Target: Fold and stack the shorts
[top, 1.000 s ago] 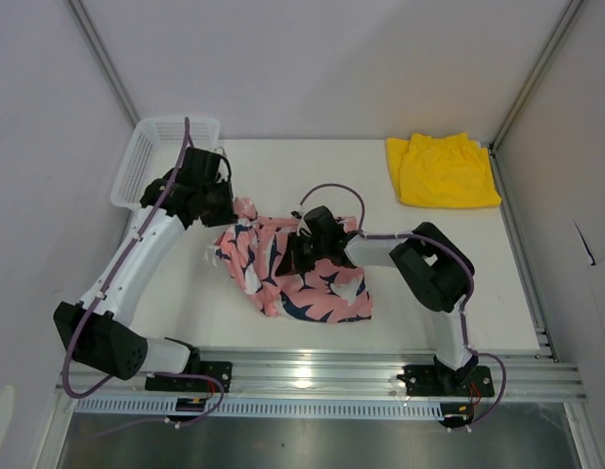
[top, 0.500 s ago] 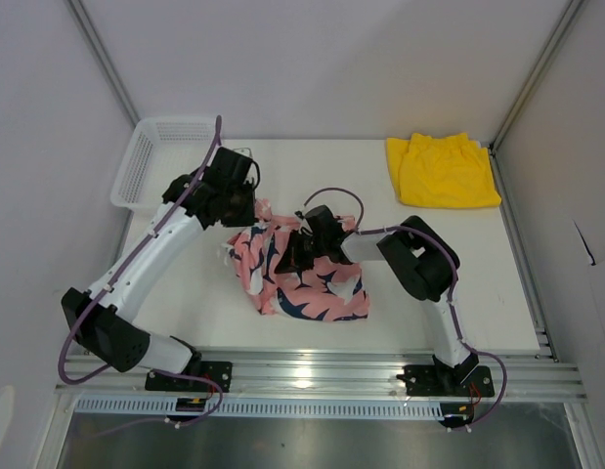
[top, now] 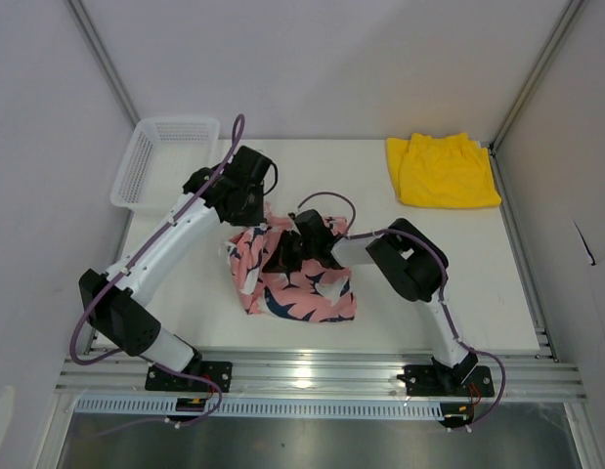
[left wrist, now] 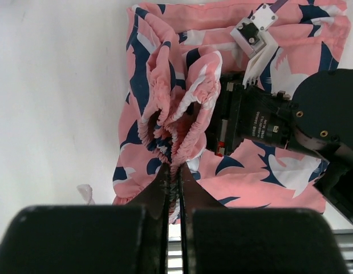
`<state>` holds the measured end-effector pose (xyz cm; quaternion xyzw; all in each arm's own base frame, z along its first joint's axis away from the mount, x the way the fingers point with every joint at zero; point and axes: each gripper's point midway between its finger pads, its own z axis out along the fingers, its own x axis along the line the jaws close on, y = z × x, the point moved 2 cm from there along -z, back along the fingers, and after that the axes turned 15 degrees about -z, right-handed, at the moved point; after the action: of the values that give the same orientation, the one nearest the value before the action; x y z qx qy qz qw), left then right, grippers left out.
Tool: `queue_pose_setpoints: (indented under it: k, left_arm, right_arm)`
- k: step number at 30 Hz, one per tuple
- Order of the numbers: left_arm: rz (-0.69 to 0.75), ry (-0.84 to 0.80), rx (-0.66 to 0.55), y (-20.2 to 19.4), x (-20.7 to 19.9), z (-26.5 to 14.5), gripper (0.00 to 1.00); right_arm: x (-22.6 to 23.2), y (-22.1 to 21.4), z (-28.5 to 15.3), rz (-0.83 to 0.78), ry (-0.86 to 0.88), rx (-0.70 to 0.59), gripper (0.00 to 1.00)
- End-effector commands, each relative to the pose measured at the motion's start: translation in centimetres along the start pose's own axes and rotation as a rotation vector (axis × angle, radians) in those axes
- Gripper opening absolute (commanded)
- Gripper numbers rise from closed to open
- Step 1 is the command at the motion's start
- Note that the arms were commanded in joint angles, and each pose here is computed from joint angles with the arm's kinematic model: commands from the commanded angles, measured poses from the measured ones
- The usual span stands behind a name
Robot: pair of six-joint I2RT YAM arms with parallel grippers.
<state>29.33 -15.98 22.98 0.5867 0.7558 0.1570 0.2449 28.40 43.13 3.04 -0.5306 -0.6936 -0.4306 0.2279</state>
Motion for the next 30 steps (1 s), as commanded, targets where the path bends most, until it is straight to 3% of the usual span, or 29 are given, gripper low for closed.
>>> queue_pose_setpoints:
  k: [1,11,13,18,24,30]
  left_arm:
    - [0.001,0.024,-0.069,1.5,0.4,-1.6,0.00]
    - [0.011,-0.008,-0.081,2.1,0.3,-2.7,0.00]
    - [0.006,-0.008,-0.078,2.0,0.2,-2.7,0.00]
    - [-0.010,-0.015,-0.076,2.1,0.0,-2.6,0.00]
    - [-0.020,-0.035,-0.082,2.2,-0.4,-2.7,0.00]
    - [-0.019,-0.033,-0.074,2.0,-0.6,-2.5,0.00]
  right_arm:
    - [0.7,-0.1,2.8,0.022,-0.011,-0.026,0.00]
    - [5.1,1.7,4.5,-0.008,0.057,-0.040,0.00]
    - [5.5,2.8,3.6,-0.013,0.062,-0.070,0.06]
    - [6.7,6.5,-1.4,-0.044,0.053,-0.160,0.28]
    - [7.2,8.7,-8.3,-0.074,0.021,-0.257,0.35]
    - [3.4,7.6,-13.5,-0.130,-0.201,-0.250,0.41]
